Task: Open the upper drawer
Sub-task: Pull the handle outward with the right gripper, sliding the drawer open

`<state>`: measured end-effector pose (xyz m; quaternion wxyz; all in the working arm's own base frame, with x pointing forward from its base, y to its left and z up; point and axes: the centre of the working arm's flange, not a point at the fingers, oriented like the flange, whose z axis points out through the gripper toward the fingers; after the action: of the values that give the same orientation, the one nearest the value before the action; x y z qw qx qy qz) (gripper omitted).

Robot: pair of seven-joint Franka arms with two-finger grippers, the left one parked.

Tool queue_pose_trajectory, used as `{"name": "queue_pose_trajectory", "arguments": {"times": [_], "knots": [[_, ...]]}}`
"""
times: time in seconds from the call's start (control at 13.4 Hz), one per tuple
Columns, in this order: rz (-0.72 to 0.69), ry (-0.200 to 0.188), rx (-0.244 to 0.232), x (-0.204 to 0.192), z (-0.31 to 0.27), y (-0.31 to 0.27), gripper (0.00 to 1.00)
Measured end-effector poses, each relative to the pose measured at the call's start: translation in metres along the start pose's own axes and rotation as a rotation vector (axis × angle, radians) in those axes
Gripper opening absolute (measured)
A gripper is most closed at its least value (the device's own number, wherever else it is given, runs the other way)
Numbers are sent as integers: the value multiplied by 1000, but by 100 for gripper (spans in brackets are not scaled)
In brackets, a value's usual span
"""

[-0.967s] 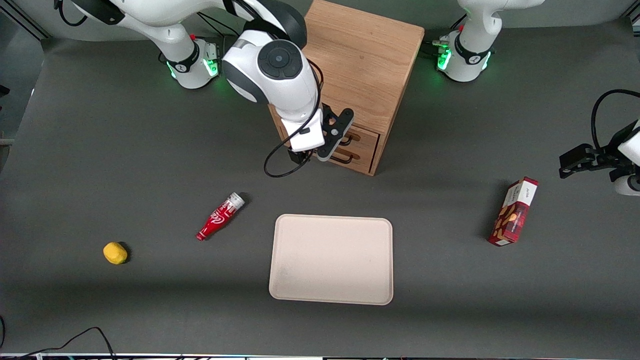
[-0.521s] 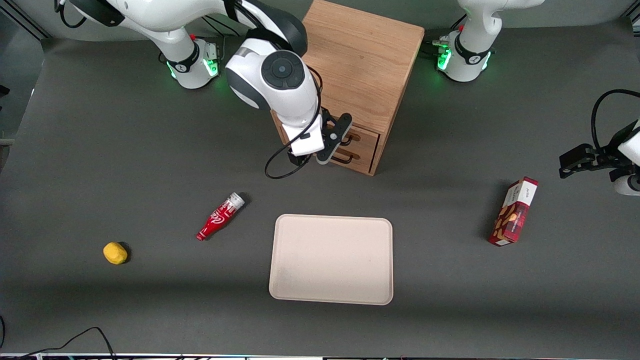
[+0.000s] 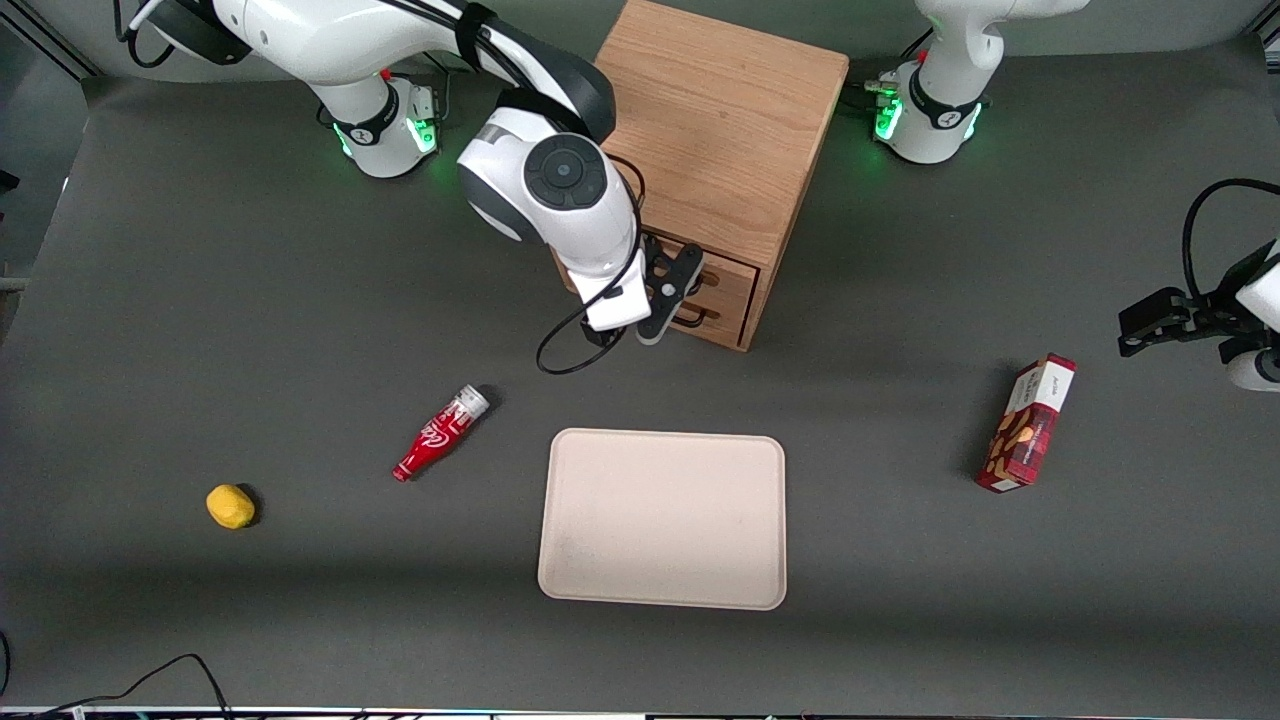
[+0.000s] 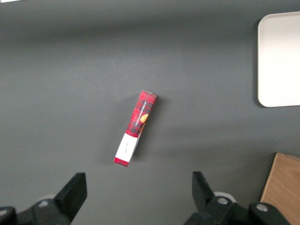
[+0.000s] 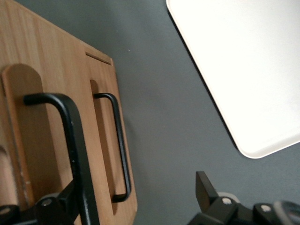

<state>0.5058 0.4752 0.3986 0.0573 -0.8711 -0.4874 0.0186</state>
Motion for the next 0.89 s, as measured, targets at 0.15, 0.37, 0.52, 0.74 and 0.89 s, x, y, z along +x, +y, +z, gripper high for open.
{"name": "queue_pose_trajectory", "arguments": {"times": [0.15,0.37,0.52,0.74,0.89], "knots": [[-21,-1,-11,-3,2,15,100],[-33,11,-27,-4,-1,34,100],[-37,18,-39,-6,-4,48,100],[-18,36,-54,-6,-10,73,100],[-1,63,-68,-6,-10,89,100]]}}
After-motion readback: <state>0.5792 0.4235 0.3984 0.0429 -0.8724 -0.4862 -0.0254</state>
